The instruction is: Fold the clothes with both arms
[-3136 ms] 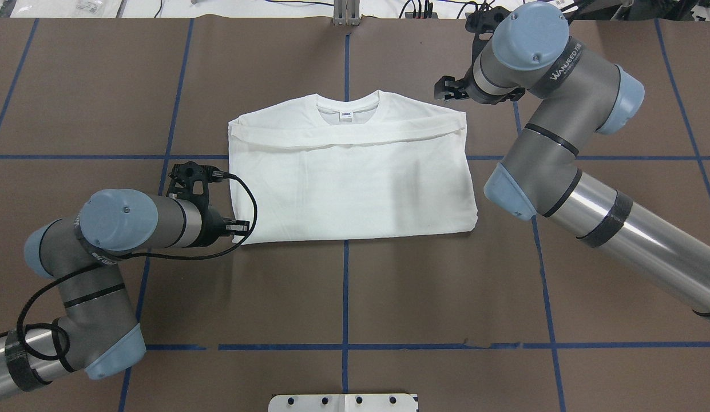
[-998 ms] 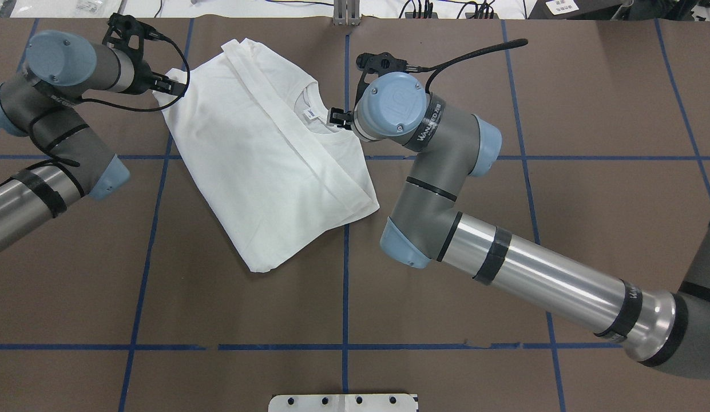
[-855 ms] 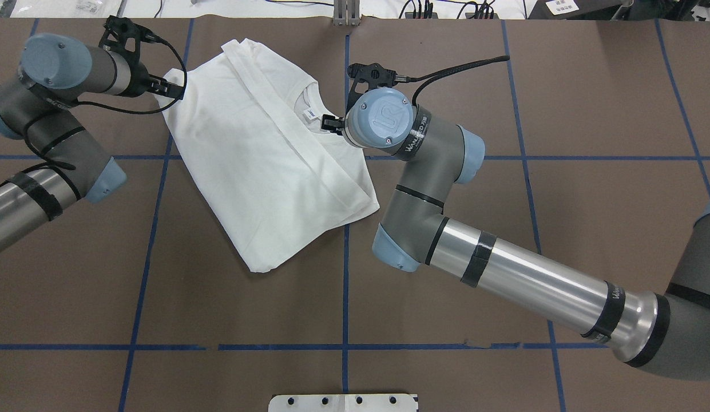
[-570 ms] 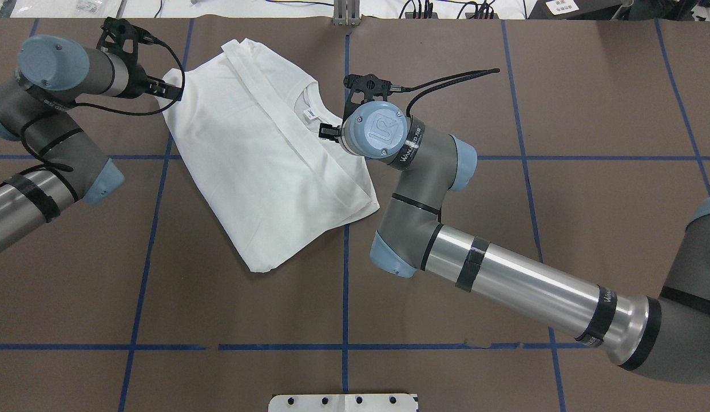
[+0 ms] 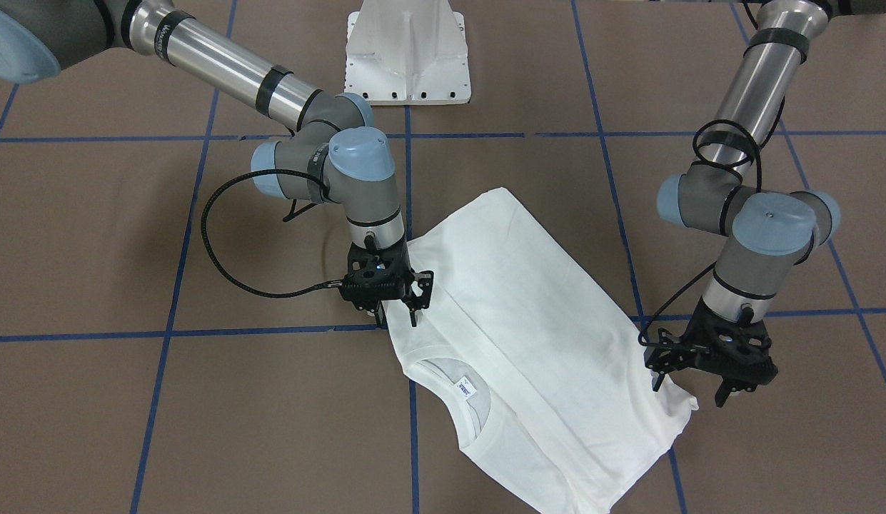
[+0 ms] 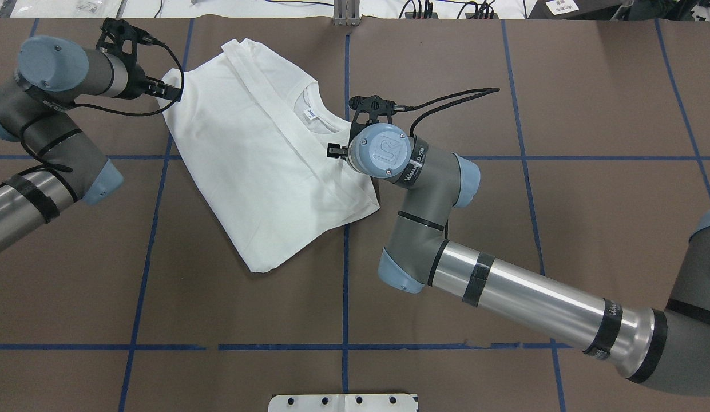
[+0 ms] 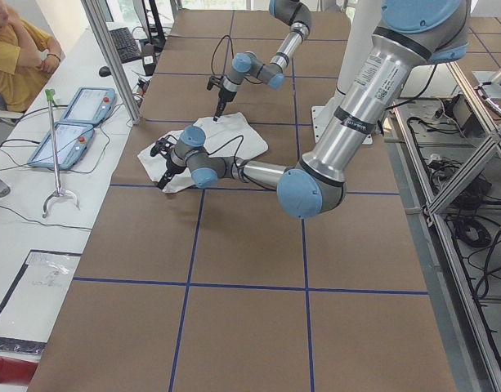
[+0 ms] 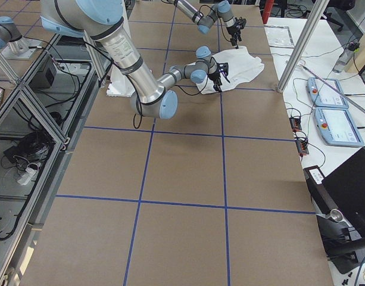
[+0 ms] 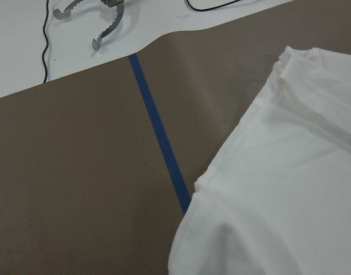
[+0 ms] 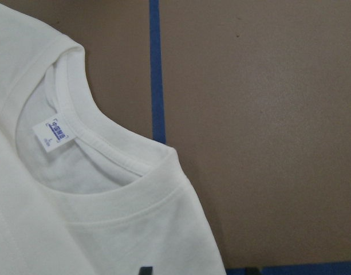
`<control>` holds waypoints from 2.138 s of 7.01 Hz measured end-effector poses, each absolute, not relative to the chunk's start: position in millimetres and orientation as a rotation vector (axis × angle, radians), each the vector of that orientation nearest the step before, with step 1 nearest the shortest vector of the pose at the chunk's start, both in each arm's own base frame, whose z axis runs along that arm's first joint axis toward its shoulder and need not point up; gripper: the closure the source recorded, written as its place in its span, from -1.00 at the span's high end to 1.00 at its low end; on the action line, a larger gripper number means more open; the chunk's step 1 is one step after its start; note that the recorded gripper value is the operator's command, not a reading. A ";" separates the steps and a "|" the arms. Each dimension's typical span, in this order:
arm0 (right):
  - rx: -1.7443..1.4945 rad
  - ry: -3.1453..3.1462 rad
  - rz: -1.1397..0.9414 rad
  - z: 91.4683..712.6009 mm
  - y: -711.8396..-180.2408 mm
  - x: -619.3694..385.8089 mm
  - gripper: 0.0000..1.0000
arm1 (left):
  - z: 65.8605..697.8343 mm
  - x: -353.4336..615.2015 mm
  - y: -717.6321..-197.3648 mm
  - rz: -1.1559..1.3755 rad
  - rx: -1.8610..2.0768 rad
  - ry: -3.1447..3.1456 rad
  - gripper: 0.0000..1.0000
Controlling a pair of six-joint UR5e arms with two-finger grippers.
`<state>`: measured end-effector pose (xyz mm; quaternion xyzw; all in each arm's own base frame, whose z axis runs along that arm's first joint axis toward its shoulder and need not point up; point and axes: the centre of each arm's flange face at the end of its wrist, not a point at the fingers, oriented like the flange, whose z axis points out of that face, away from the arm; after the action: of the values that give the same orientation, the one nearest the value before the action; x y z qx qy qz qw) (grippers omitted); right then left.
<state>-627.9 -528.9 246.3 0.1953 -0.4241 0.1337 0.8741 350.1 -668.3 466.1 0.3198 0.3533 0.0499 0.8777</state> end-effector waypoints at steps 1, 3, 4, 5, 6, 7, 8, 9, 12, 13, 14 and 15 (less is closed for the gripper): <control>0.407 -0.882 0.278 247.5 -527.3 -627.6 -0.06 | 468.2 349.4 -667.0 0.105 0.670 0.739 1.00; 0.403 -0.868 0.277 249.6 -524.6 -627.7 -0.13 | 477.6 346.0 -661.0 0.107 0.682 0.748 1.00; 0.405 -0.863 0.277 249.2 -523.0 -628.2 -0.52 | 481.6 344.5 -658.9 0.108 0.684 0.749 1.00; 0.406 -0.859 0.277 247.9 -521.1 -628.3 -1.00 | 483.1 344.0 -658.0 0.108 0.685 0.750 1.00; 0.403 -0.851 0.276 246.3 -519.4 -627.4 -1.00 | 483.2 343.6 -657.8 0.108 0.687 0.751 1.00; 0.401 -0.844 0.276 244.9 -517.8 -625.2 -1.00 | 482.3 343.1 -657.8 0.107 0.689 0.752 1.00; 0.400 -0.839 0.276 246.9 -516.1 -622.9 -1.00 | 481.0 342.5 -657.7 0.107 0.691 0.754 1.00; 0.399 -0.836 0.275 248.8 -514.9 -621.0 -1.00 | 480.1 342.3 -657.4 0.106 0.693 0.755 1.00; 0.397 -0.811 0.235 244.3 -462.2 -575.0 -1.00 | 482.0 338.9 -651.1 0.108 0.695 0.758 1.00; 0.413 -0.810 0.208 248.9 -417.1 -555.3 -1.00 | 481.9 337.9 -649.4 0.109 0.696 0.760 1.00; 0.430 -0.806 0.185 247.7 -371.4 -543.6 -1.00 | 482.4 337.3 -648.2 0.111 0.695 0.762 1.00; 0.441 -0.801 0.171 244.4 -333.3 -542.3 -1.00 | 481.7 337.5 -647.6 0.113 0.695 0.764 1.00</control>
<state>-542.3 -333.3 244.4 0.2125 -0.3863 0.0826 0.8938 337.5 -647.6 481.7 0.3322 0.3649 0.0540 0.8681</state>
